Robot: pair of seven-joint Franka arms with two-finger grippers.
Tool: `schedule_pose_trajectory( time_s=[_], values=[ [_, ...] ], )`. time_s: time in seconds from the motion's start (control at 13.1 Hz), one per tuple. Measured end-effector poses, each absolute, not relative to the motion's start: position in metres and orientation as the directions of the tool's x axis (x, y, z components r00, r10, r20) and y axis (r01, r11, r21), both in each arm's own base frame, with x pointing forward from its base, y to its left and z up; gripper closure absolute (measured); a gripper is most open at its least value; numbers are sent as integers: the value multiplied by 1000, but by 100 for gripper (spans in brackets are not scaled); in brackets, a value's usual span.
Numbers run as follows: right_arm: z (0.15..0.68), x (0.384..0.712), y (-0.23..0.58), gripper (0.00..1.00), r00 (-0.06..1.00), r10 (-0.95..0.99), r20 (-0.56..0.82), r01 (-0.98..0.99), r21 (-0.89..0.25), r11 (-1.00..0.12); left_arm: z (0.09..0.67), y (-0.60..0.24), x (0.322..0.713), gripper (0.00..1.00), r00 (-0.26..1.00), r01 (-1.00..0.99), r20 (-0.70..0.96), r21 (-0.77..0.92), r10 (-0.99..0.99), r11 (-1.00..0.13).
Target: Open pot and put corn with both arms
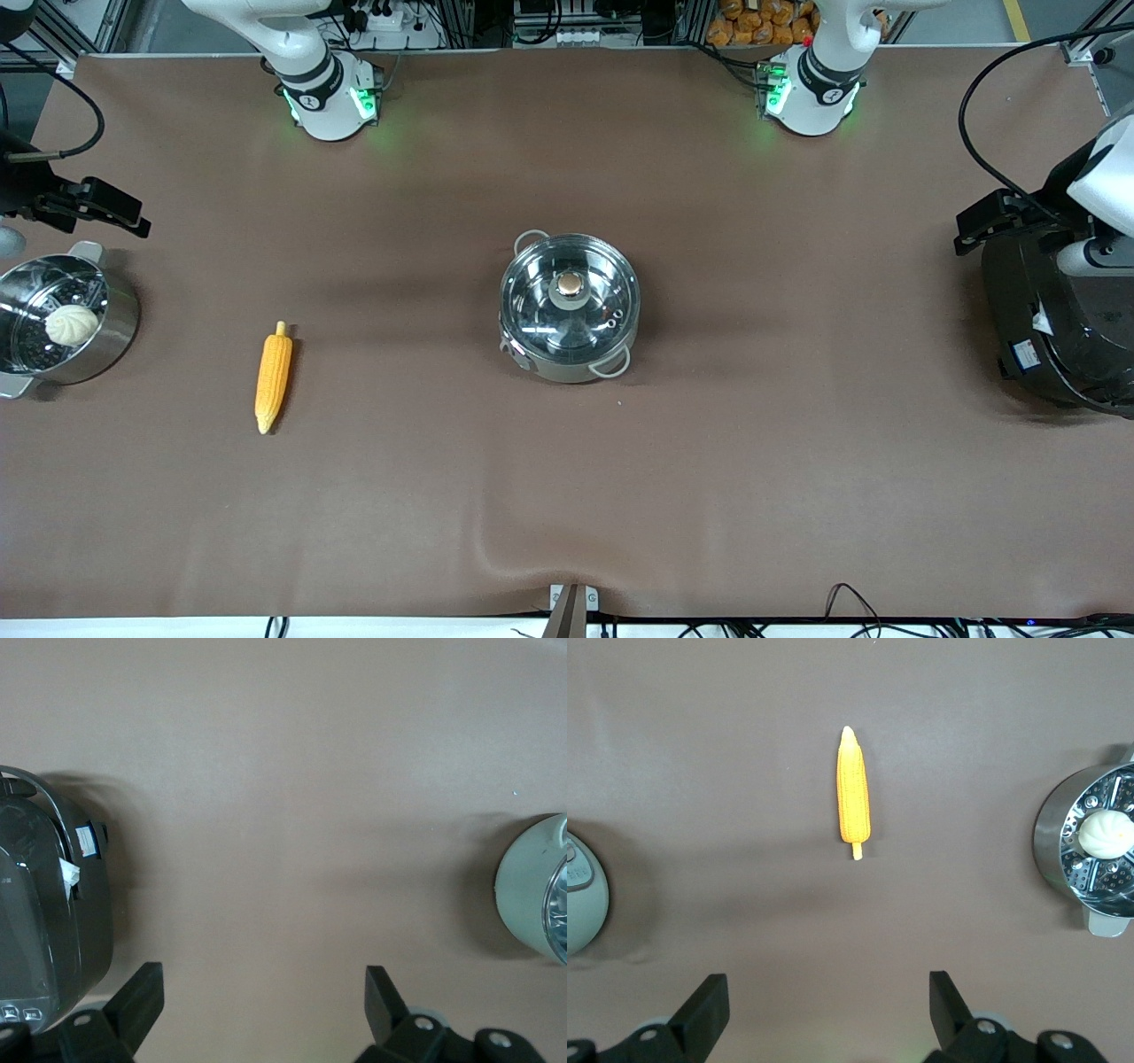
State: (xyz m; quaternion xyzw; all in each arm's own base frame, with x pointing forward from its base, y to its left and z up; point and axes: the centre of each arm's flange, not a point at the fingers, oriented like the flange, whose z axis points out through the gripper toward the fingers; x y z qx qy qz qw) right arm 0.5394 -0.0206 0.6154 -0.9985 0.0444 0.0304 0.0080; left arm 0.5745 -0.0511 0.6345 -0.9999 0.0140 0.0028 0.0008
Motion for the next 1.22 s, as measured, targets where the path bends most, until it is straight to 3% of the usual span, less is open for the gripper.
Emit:
schedule_pose_trajectory(
  time_s=[0.69,1.07,1.22],
  values=[
    [615,539,-21,0,994,-89,-61,-90,-13,-996,631,-65,573,0,998,-54,-17,0,-54,-999],
    [606,549,-22,0,995,-91,-39,-92,-13,-996,563,-210,567,0,965,-227,-135,4,-226,-974],
    [576,566,-22,0,995,-93,-22,-93,-11,-996,527,-283,551,0,959,-227,-179,-16,-220,-974]
  ],
)
